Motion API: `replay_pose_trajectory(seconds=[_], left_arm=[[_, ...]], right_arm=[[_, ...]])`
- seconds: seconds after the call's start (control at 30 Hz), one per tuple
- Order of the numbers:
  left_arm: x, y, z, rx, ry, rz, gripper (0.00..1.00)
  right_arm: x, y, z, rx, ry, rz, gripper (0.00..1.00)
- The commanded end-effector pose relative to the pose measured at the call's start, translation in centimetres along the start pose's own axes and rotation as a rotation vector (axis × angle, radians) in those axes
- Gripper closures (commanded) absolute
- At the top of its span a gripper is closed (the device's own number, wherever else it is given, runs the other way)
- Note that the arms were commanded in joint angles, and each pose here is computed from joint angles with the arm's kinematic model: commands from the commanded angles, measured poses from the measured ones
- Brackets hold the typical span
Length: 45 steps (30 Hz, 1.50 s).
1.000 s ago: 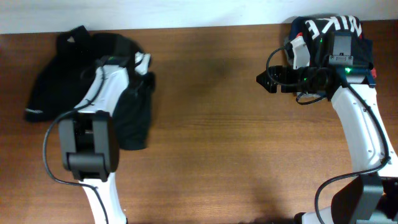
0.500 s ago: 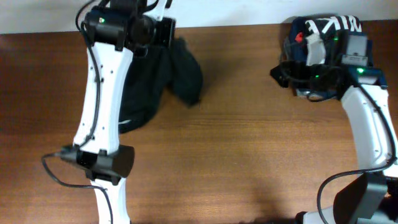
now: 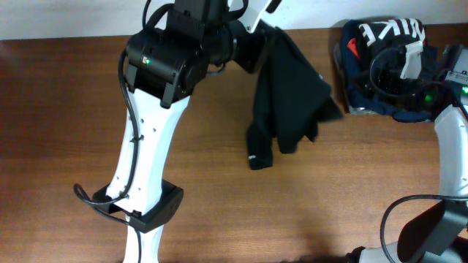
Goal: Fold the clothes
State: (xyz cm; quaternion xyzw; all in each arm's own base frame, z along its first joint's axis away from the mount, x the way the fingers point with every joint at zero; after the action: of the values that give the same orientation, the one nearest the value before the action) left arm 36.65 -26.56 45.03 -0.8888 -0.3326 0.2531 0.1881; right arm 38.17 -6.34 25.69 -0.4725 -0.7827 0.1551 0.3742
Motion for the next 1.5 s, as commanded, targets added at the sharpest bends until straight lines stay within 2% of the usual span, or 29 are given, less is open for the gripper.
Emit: replay_pose_trajectory(seconds=[0.0, 0.17, 0.2, 0.27, 0.3, 0.43, 0.53, 0.6, 0.8, 0.93, 1.13, 1.3, 1.4, 1.47], left_arm=[[3.7, -1.8, 0.5, 0.019, -0.011, -0.179, 0.99], [12.3, -2.8, 3.9, 0.187, -0.147, -0.465, 0.99], [13.2, -2.8, 4.4, 0.209, -0.16, -0.495, 0.94], [15.8, -1.8, 5.7, 0.276, -0.195, -0.558, 0.69], [17.0, -1.2, 6.4, 0.304, -0.208, -0.58, 0.64], [20.5, 1.5, 8.6, 0.398, -0.249, -0.617, 0.66], [22.0, 2.0, 9.5, 0.43, -0.272, -0.636, 0.63], [22.7, 1.3, 9.5, 0.42, -0.293, -0.65, 0.57], [24.4, -3.3, 8.0, 0.296, -0.417, -0.721, 0.55], [26.4, -7.2, 7.3, 0.211, -0.488, -0.777, 0.51], [28.7, -9.6, 8.1, 0.195, -0.56, -0.786, 0.5], [28.7, -9.7, 8.4, 0.223, -0.541, -0.783, 0.5], [28.7, -9.8, 8.5, 0.226, -0.543, -0.783, 0.5], [28.6, -9.8, 8.5, 0.227, -0.543, -0.783, 0.5]], right_arm=[[0.6, -0.5, -0.8, -0.022, -0.004, -0.033, 0.09], [0.9, -0.3, -0.5, -0.006, 0.004, -0.041, 0.09], [1.1, -0.2, -0.4, 0.0, 0.003, -0.045, 0.09], [1.6, 0.2, -0.3, 0.014, -0.005, -0.056, 0.1], [1.9, 0.5, -0.2, 0.02, -0.011, -0.061, 0.1], [3.1, 1.6, 0.0, 0.058, -0.04, -0.051, 0.1], [4.2, 2.7, 0.8, 0.116, -0.055, -0.034, 0.1], [5.3, 3.6, 1.6, 0.168, -0.092, -0.029, 0.1], [9.2, 6.7, 4.8, 0.358, -0.214, 0.037, 0.11], [12.1, 9.0, 7.1, 0.433, -0.262, 0.017, 0.16], [14.9, 14.2, 12.1, 0.56, -0.325, -0.047, 0.18], [16.3, 18.7, 15.7, 0.658, -0.395, -0.078, 0.22], [16.1, 20.4, 17.5, 0.707, -0.413, -0.069, 0.27], [15.9, 21.0, 18.1, 0.724, -0.41, -0.071, 0.39]])
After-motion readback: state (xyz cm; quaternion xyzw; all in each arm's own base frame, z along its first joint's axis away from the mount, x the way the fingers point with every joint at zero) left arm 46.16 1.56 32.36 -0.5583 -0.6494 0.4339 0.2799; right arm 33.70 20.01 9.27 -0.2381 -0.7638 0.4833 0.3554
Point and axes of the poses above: each gripper's point midway between its finger pads, its own y axis out along the fingers, its own x axis along the line the jaws close on, z = x × y, the point moved 5 cm from there along -y, back along the fingers, and after that the axes turned 13 degrees about -y, right-handed, at the moved point
